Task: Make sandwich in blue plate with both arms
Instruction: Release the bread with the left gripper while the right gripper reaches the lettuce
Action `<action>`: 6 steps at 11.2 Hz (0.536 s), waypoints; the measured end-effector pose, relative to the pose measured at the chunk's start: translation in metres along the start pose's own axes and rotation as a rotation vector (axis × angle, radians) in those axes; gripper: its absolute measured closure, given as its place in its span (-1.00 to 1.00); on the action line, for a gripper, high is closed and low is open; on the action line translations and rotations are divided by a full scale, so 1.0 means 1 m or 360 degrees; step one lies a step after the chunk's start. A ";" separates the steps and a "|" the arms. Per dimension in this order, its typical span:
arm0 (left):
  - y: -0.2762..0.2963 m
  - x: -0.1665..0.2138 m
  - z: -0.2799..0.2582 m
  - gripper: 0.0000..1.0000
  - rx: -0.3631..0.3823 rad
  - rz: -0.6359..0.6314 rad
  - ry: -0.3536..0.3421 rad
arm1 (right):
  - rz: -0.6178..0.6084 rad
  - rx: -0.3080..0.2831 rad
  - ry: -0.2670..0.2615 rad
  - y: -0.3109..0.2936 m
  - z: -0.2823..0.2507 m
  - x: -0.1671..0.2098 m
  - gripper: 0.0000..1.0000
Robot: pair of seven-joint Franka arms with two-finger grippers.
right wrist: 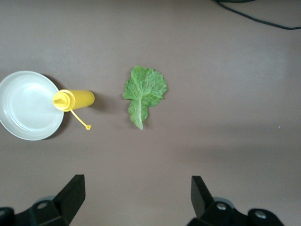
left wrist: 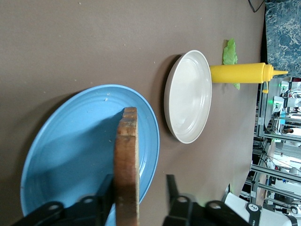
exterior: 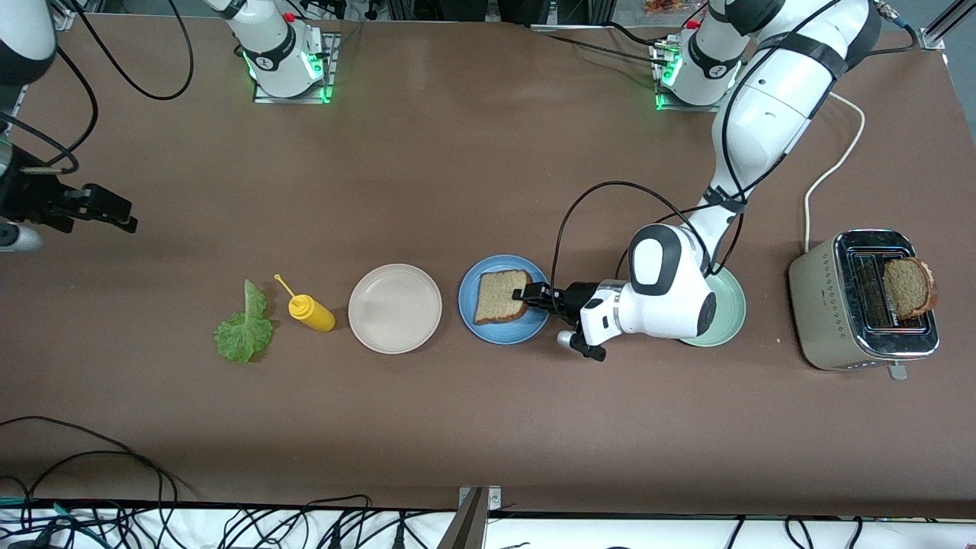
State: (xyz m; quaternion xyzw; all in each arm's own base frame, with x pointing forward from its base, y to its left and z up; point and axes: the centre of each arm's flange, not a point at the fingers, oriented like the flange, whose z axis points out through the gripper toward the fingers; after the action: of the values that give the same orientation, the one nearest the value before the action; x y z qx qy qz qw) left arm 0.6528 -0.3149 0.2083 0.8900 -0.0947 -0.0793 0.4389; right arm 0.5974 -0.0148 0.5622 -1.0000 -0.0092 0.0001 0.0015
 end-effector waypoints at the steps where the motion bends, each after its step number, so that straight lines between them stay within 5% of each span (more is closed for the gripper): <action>1: -0.002 0.001 -0.002 -0.16 0.0002 0.0001 0.0005 | -0.0040 -0.0036 -0.0033 -0.011 0.009 0.002 -1.00; 4: -0.016 0.004 -0.019 -0.93 0.0124 0.0083 -0.0003 | -0.0107 -0.0050 -0.0069 -0.043 0.021 0.006 -1.00; 6: -0.026 0.005 -0.040 -1.00 0.0220 0.0136 -0.0022 | -0.0070 -0.0053 -0.0072 -0.055 0.023 0.006 -1.00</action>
State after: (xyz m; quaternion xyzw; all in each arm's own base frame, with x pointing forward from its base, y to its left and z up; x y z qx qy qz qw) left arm 0.6697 -0.2699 0.2116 0.9128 -0.1408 -0.0598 0.3787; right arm 0.6024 0.0406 0.5398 -0.9991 -0.0312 0.0226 -0.0153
